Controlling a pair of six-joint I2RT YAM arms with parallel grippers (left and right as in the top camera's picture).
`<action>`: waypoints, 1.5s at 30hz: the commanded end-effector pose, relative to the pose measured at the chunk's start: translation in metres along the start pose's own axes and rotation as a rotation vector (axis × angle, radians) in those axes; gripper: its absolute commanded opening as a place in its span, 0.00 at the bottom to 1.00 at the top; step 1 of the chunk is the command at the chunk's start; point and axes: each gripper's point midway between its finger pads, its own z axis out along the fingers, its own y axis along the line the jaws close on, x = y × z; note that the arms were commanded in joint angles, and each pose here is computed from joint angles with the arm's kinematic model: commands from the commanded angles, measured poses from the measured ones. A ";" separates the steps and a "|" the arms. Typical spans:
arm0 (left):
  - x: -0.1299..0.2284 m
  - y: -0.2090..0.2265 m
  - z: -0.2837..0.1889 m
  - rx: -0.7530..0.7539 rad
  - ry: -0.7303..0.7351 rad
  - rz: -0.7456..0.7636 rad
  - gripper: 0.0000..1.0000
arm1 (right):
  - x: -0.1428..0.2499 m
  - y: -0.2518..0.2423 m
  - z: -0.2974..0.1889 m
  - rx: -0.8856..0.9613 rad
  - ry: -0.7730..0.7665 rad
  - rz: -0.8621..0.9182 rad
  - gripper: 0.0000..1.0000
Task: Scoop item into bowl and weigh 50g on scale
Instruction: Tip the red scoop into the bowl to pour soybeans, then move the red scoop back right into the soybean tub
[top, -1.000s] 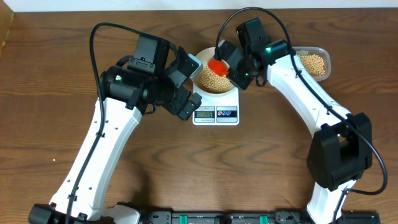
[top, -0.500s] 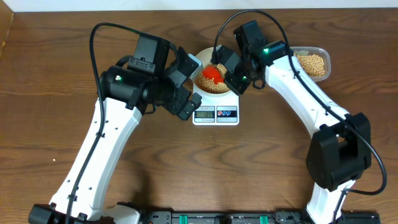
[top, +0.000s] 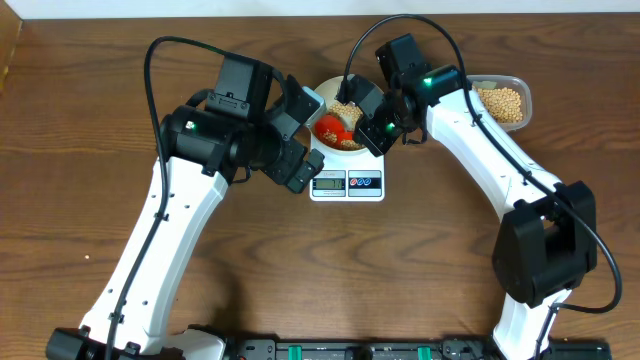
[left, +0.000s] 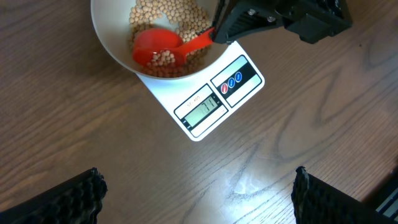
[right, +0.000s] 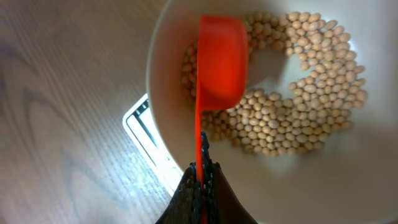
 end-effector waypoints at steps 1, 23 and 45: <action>-0.004 -0.001 -0.002 0.007 -0.009 0.002 0.98 | 0.000 0.010 0.004 -0.070 -0.009 0.041 0.01; -0.004 -0.001 -0.002 0.007 -0.009 0.001 0.98 | -0.005 -0.008 -0.032 -0.291 -0.157 0.275 0.01; -0.004 -0.001 -0.002 0.007 -0.009 0.001 0.98 | -0.004 -0.048 -0.092 -0.413 -0.355 0.404 0.01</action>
